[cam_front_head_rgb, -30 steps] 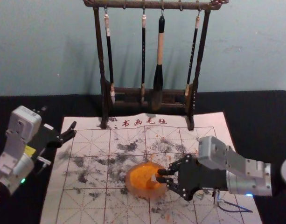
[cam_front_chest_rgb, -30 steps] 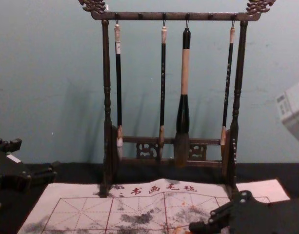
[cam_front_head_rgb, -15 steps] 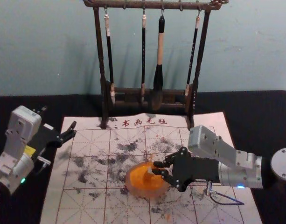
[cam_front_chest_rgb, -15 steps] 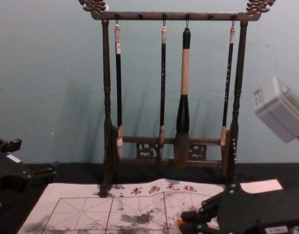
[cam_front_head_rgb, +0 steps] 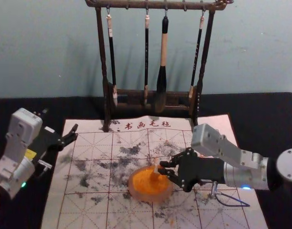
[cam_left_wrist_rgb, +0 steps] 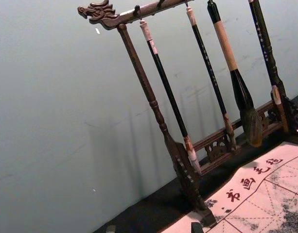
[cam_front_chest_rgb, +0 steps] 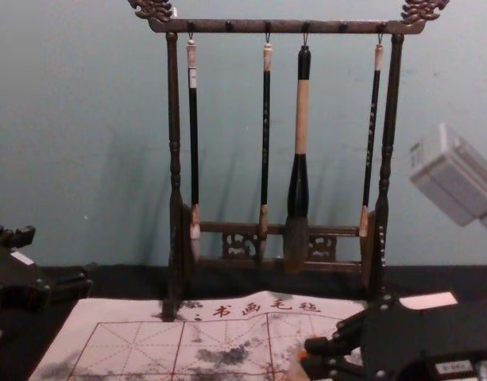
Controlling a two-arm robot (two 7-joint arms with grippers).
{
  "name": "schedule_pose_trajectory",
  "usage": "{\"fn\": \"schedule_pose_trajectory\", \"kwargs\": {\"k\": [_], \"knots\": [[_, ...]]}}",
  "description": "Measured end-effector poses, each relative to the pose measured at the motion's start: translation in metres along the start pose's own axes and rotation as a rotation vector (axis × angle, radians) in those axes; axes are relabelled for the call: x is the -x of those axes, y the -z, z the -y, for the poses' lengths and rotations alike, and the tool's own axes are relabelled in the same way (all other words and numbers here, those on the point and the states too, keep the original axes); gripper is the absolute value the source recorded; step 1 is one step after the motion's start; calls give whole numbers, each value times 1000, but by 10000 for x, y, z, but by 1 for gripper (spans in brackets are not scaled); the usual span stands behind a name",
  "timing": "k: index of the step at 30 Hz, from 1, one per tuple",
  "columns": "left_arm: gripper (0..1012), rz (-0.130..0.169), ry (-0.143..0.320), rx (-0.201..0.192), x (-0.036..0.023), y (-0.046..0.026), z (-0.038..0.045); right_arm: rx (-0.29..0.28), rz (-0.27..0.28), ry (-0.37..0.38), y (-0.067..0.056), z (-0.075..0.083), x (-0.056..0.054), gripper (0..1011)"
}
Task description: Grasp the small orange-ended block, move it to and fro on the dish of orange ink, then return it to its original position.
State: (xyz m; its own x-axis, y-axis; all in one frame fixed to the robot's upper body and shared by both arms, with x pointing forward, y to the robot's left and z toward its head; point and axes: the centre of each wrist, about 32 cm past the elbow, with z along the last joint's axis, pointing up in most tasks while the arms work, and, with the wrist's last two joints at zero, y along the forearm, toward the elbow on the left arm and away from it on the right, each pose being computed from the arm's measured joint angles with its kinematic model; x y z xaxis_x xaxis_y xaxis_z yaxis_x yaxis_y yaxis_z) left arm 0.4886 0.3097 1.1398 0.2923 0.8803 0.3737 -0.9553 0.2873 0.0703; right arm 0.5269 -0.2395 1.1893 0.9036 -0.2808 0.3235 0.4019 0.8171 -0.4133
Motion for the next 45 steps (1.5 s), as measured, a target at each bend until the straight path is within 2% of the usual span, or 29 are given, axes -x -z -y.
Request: {"fn": "schedule_pose_trajectory", "kwargs": {"k": [11, 21, 35, 45], "knots": [[1001, 0, 0, 0, 0, 0, 0, 1, 0, 2, 4, 153, 59, 85], [1001, 0, 0, 0, 0, 0, 0, -5, 3, -29, -12, 181, 120, 85], [1001, 0, 0, 0, 0, 0, 0, -32, 3, -62, -76, 10, 143, 85], [1001, 0, 0, 0, 0, 0, 0, -25, 3, -37, -103, -142, 57, 85]]}}
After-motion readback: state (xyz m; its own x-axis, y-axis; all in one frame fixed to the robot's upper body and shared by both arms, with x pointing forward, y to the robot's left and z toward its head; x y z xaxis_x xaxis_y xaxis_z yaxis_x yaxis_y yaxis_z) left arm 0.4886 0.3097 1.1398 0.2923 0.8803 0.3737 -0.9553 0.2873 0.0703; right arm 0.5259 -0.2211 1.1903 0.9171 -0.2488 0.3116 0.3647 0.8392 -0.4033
